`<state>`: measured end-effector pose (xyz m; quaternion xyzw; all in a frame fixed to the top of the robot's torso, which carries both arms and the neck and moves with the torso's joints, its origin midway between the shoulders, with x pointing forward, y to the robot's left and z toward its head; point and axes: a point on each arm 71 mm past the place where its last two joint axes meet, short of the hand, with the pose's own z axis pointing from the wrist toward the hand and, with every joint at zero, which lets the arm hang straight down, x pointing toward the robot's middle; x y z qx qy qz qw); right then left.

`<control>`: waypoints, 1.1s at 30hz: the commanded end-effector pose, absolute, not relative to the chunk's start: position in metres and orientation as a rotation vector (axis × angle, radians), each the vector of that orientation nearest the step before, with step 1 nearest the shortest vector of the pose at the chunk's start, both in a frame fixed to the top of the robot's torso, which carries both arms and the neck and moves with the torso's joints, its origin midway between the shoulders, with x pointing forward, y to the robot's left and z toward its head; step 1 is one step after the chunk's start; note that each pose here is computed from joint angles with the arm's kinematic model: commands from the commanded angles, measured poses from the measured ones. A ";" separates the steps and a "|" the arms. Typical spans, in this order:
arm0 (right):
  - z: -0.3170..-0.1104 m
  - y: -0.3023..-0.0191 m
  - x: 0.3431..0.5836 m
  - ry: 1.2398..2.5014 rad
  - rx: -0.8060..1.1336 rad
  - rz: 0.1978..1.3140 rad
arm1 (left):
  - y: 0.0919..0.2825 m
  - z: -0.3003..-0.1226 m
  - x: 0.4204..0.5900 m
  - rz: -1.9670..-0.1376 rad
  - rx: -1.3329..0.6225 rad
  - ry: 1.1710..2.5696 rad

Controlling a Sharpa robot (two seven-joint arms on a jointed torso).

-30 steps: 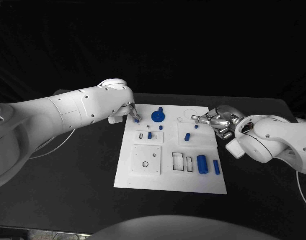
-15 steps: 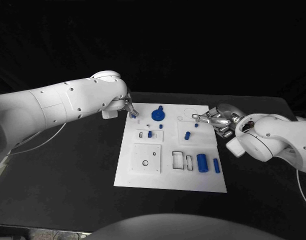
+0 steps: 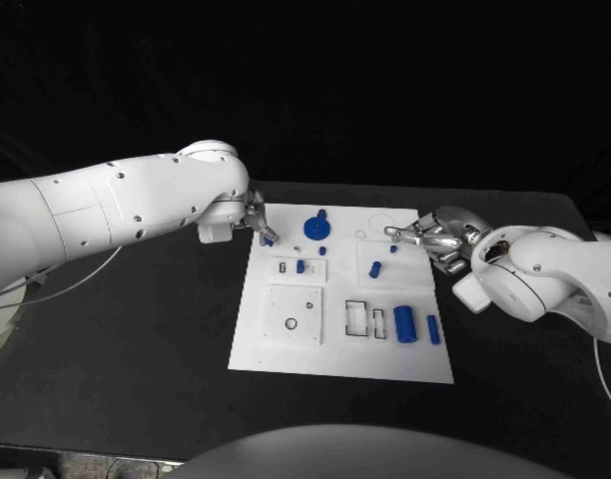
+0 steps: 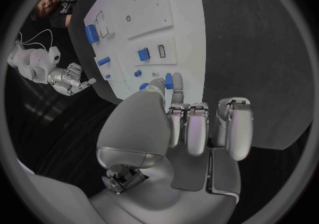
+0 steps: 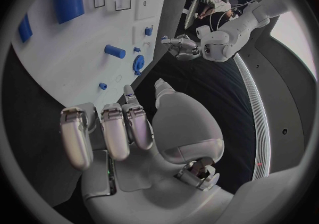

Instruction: Assemble the parts on the task board

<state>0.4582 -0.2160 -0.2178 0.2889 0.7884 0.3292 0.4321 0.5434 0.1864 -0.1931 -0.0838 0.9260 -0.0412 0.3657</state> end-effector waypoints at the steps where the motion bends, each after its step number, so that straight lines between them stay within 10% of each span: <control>1: -0.218 -0.214 0.458 1.971 0.707 0.824 | 0.186 -0.195 0.536 -0.036 -0.244 2.433; 33: -0.218 -0.212 0.458 1.972 0.702 0.832 | 0.167 -0.219 0.526 -0.024 -0.129 2.500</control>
